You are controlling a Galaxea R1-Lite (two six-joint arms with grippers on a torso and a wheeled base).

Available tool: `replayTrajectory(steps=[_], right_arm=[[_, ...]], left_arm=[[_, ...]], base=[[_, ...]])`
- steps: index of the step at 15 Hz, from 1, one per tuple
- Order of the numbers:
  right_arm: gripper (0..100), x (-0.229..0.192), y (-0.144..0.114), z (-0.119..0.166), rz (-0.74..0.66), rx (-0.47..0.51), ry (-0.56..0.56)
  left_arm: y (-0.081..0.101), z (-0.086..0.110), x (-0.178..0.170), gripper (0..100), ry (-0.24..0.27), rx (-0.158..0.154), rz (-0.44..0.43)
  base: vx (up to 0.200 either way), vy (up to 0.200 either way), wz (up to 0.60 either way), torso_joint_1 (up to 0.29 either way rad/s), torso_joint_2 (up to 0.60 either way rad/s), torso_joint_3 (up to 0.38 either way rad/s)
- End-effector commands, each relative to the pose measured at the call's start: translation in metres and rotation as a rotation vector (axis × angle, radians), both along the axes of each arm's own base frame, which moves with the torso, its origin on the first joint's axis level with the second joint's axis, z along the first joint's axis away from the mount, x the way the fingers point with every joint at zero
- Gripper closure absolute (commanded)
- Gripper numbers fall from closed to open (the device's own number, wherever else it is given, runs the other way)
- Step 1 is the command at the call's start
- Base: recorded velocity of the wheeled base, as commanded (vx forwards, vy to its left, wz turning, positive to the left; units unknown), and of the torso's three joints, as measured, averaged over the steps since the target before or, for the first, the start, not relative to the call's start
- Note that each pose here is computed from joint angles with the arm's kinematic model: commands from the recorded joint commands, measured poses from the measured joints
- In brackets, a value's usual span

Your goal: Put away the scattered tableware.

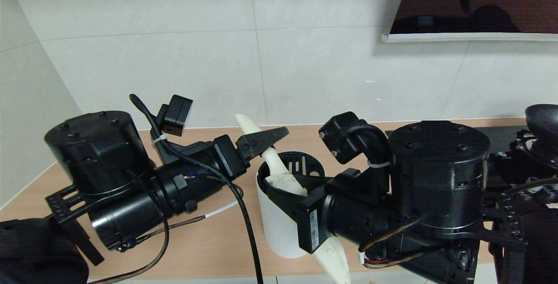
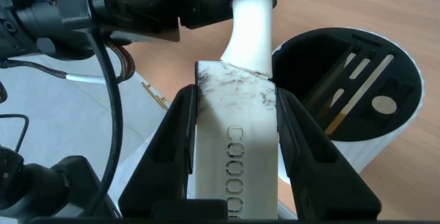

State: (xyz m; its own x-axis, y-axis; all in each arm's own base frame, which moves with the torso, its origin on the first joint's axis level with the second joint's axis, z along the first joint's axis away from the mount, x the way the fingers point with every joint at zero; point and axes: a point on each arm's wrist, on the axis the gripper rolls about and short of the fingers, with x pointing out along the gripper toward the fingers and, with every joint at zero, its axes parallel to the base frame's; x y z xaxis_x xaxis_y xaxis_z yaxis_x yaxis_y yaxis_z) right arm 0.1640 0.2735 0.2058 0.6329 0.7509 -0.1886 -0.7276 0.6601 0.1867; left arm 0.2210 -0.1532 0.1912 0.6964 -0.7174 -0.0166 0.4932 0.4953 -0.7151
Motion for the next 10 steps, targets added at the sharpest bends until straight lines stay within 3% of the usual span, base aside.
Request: replayTrajectory(steps=[1, 10], right_arm=[[100, -0.0002, 0.0001, 0.0002, 0.001, 0.001, 0.000], [100, -0.0001, 0.0002, 0.0006, -0.001, 0.002, -0.001]], left_arm=[[-0.0002, 0.0008, -0.0006, 100, -0.003, -0.002, -0.002], [-0.0017, -0.0021, 0.0002, 100, 0.003, 0.008, -0.004]], base=[[0.000, 0.000, 0.00, 0.000, 0.00, 0.000], [0.000, 0.000, 0.00, 0.000, 0.00, 0.000]])
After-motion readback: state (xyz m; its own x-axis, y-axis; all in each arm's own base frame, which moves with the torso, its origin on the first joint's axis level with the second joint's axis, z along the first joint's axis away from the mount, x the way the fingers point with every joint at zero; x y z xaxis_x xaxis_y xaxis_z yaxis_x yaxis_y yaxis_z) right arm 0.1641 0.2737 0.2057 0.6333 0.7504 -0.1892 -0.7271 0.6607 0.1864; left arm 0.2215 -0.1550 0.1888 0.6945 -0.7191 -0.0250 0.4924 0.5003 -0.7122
